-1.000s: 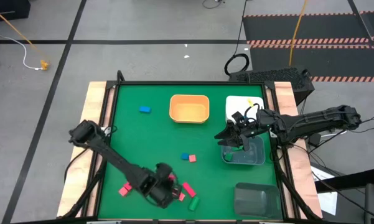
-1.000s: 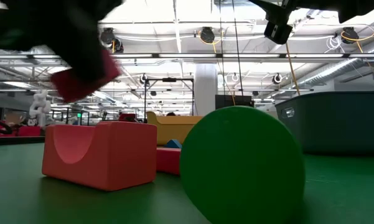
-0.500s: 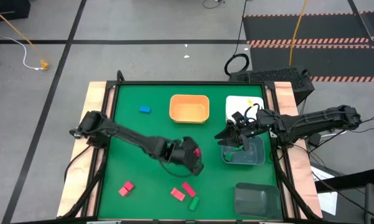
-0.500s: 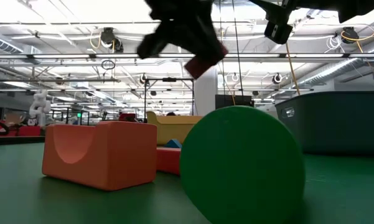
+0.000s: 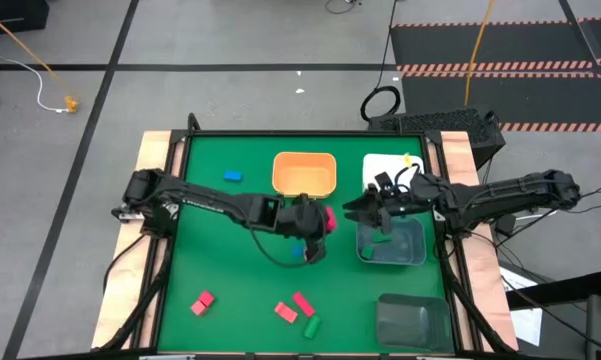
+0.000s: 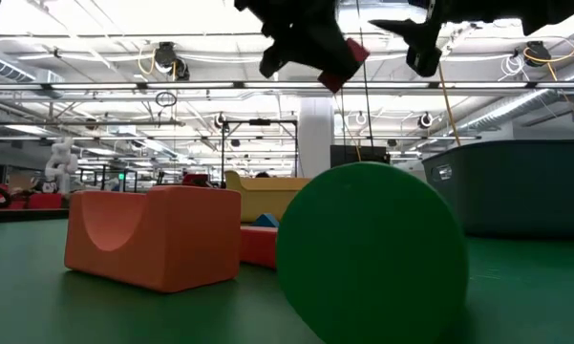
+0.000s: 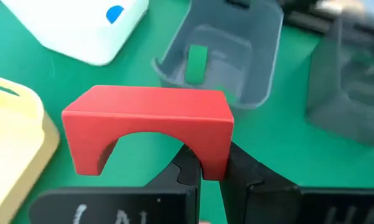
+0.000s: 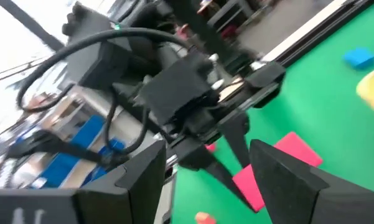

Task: Sort & place blocks by color
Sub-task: Put the left red block into the yellow bin

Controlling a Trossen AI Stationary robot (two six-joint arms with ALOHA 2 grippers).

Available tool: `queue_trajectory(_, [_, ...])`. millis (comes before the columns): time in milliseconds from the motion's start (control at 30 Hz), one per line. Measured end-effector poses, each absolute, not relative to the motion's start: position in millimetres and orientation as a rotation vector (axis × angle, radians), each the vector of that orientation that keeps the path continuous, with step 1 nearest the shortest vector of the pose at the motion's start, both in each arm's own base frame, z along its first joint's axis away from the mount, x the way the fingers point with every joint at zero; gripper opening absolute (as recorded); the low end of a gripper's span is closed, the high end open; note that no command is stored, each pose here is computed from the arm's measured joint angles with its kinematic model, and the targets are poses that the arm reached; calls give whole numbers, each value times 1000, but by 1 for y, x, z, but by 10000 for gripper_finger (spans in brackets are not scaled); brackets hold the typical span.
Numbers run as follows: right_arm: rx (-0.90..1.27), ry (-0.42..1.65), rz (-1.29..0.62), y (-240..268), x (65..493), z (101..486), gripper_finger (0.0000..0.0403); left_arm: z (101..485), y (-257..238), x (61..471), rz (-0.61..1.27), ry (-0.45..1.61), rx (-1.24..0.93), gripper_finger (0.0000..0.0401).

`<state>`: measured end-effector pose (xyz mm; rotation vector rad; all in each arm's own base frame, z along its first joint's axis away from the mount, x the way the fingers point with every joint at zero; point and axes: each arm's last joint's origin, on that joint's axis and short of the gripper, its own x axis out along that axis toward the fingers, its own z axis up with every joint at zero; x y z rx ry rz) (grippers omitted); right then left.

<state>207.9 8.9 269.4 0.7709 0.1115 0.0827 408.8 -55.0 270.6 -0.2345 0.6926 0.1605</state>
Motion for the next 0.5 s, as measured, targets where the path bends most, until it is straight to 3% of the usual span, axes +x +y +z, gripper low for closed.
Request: queue_trajectory(500, [757, -7, -317, -26, 206, 263, 222, 281, 28, 363, 85, 899, -52, 30])
